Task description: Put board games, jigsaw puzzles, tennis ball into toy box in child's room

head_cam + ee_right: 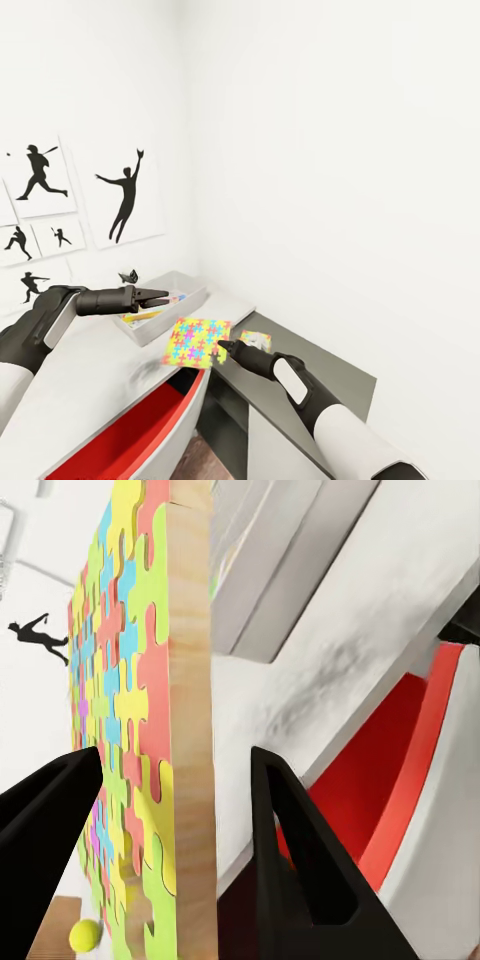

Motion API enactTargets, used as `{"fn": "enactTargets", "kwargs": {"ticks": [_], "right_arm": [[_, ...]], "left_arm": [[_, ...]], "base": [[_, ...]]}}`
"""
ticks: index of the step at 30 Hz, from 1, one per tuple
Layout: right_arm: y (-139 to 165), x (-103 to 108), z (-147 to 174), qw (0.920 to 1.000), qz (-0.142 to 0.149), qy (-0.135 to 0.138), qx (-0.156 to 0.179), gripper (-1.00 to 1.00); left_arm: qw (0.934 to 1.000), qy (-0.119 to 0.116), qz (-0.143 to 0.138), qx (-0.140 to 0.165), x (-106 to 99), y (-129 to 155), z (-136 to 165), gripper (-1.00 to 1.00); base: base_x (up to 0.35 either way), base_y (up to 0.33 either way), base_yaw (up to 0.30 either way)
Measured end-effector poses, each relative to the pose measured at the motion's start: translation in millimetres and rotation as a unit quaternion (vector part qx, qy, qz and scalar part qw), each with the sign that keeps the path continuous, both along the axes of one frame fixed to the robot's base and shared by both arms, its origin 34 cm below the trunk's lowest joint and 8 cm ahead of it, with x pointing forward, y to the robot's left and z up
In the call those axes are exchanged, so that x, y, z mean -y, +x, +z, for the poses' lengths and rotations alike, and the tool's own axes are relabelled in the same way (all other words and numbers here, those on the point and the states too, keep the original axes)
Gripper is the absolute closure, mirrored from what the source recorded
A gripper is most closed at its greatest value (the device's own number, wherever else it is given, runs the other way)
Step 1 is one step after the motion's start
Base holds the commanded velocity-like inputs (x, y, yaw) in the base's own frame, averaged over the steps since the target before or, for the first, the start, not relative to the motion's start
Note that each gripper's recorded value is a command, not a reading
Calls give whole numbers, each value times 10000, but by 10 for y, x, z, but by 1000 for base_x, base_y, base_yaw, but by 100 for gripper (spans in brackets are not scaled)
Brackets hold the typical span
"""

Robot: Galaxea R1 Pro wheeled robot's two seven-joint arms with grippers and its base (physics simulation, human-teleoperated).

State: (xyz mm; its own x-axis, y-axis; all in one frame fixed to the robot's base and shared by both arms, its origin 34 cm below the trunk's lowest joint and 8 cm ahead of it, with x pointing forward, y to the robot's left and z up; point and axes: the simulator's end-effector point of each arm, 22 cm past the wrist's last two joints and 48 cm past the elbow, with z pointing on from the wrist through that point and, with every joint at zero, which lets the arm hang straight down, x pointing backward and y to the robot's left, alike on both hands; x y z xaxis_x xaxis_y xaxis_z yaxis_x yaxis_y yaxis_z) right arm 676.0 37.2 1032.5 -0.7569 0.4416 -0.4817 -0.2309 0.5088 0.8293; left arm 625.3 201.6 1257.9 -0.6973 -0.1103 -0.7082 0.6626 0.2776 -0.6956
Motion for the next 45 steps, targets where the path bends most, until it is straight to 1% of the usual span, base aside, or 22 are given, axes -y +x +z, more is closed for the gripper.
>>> {"fn": "enactTargets", "kwargs": {"ticks": [45], "right_arm": [[-24, 2, 298, 9997, -6, 1, 263, 100]], "left_arm": [[9996, -1, 22, 287, -14, -138, 280, -100]], "base": [[0, 0, 207]]}}
